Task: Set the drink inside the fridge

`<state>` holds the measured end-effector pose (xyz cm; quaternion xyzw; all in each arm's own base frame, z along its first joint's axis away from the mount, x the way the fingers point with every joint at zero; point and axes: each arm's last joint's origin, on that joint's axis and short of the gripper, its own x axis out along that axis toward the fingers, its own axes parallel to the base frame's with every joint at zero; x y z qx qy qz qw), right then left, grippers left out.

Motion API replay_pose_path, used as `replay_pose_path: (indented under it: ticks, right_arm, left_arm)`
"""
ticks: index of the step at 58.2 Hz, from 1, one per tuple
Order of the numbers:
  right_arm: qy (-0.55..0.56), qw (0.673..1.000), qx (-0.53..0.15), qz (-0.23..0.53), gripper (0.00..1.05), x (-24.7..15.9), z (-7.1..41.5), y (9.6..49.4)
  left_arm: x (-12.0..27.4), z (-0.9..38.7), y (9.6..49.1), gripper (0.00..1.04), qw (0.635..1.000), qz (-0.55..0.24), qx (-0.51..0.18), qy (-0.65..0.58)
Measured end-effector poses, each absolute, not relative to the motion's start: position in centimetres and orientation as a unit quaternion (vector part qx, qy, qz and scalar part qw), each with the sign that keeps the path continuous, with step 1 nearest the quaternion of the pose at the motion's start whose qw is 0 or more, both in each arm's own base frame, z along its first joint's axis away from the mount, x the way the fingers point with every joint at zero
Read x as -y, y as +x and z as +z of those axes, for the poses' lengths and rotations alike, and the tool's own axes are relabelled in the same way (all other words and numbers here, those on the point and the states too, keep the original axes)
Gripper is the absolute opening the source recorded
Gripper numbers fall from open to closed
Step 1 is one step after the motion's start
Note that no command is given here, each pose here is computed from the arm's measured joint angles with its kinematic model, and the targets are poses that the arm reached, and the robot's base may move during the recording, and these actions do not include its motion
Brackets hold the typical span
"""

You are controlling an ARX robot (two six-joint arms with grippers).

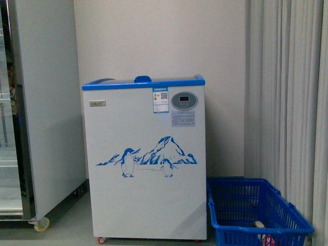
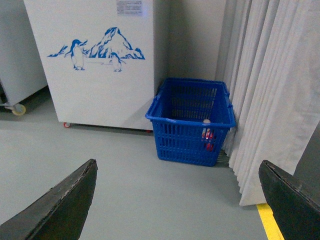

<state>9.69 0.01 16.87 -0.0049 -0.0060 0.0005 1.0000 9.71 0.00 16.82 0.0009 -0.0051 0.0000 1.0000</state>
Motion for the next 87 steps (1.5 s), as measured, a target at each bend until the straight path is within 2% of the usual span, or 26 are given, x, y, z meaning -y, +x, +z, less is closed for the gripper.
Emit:
replay_pose_path:
  ticks: [87]
  right_arm:
    - [-0.005, 1.000, 0.006, 0.001, 0.97, -0.01, 16.86, 9.69]
  left_arm:
    - [0.00, 16.82, 9.71, 0.97, 1.000, 0.000, 0.005, 0.001]
